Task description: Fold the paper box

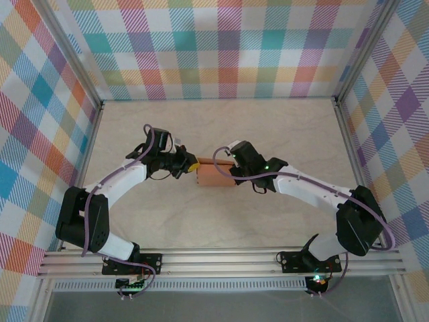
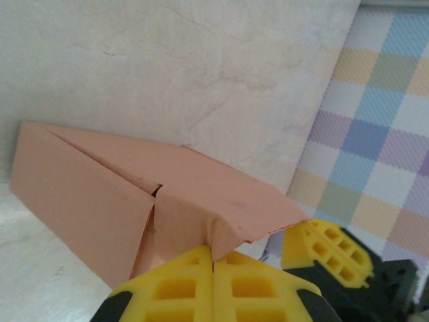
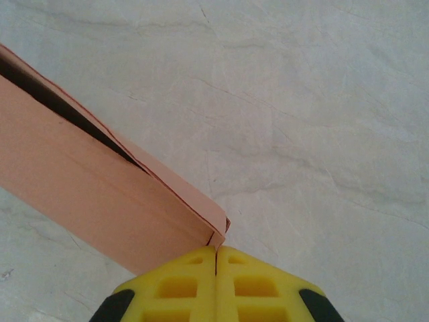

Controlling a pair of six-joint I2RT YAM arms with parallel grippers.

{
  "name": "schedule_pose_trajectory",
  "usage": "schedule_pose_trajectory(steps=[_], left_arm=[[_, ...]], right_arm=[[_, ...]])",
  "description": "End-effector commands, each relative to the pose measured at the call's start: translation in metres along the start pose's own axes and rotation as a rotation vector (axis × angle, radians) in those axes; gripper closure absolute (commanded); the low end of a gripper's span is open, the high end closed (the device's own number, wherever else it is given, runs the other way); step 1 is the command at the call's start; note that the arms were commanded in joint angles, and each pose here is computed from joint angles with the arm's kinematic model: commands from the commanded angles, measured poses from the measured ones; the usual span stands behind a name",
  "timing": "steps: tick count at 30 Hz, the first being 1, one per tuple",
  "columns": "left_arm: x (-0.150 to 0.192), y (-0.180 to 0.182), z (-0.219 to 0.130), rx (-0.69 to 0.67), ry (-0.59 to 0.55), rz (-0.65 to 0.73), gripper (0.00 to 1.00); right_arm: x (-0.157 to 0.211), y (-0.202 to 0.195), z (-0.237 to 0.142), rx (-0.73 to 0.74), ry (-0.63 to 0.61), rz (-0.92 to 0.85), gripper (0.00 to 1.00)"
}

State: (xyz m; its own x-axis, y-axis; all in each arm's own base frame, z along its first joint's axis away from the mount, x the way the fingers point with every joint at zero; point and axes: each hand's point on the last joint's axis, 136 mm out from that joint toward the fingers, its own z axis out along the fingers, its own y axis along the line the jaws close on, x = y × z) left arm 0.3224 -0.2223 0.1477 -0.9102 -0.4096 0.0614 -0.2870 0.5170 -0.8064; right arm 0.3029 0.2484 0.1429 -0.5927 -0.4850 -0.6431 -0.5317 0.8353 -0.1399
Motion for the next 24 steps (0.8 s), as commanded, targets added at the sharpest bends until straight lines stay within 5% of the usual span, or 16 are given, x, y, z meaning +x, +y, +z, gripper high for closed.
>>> schedule_pose_trajectory(steps=[1,24], left_arm=[[0.008,0.005,-0.003,-0.033,0.037,0.061,1.00],[0.018,0.033,-0.011,-0.183,0.103,0.314,1.00]], right_arm=[[0.002,0.012,0.003,-0.053,0.023,0.023,1.00],[0.000,0.005,0.008,-0.024,0.032,0.113,1.00]])
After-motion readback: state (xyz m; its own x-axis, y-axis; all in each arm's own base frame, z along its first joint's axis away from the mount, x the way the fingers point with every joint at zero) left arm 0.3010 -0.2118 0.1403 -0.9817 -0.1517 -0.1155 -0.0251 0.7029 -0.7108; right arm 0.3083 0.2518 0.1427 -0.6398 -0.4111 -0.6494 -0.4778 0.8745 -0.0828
